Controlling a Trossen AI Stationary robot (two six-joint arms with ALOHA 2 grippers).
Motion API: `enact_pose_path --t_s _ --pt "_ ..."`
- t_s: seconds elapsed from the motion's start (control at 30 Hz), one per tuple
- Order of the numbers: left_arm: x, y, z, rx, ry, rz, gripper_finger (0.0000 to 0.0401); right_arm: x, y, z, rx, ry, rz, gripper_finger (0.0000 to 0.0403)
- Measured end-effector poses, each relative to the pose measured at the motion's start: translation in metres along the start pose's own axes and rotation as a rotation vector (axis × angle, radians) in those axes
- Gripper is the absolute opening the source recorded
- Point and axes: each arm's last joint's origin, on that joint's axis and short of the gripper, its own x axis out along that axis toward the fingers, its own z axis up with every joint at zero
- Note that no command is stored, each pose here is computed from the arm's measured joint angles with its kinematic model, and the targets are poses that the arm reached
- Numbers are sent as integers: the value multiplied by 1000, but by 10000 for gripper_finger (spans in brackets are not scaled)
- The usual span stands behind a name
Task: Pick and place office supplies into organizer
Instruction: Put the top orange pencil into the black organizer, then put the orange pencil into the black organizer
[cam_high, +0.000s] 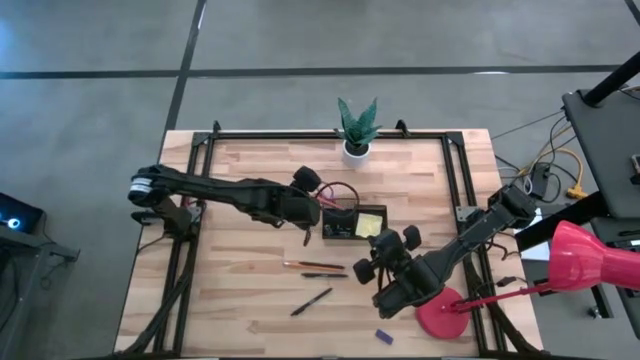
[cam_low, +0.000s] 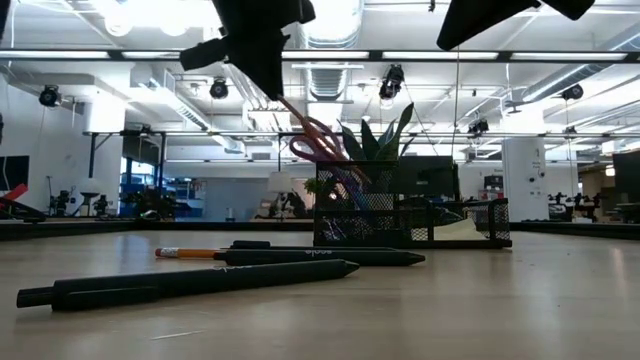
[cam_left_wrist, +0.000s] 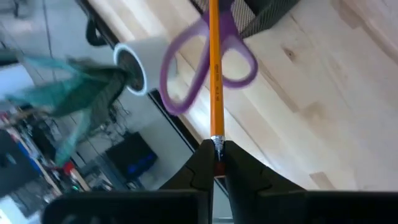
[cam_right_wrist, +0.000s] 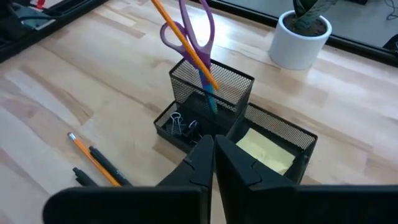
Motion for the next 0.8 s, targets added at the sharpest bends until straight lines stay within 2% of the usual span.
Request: enact_pose_path --t_s 0.27,0.57,0.67,0.73,0.8 --pt "9 -2 12 108 9 -6 29 1 -1 -1 -12 0 -3 9" --pt "3 3 20 50 -42 64 84 4 -3 -5 -26 0 -13 9" --pt "-3 4 16 -67 -36 77 102 5 -3 -7 -25 3 -16 9" --pt "-9 3 10 -200 -32 65 111 6 -4 -8 -31 19 -17 9" --pt "-15 -2 3 -367 -42 -10 117 7 -3 -11 -78 83 -11 9"
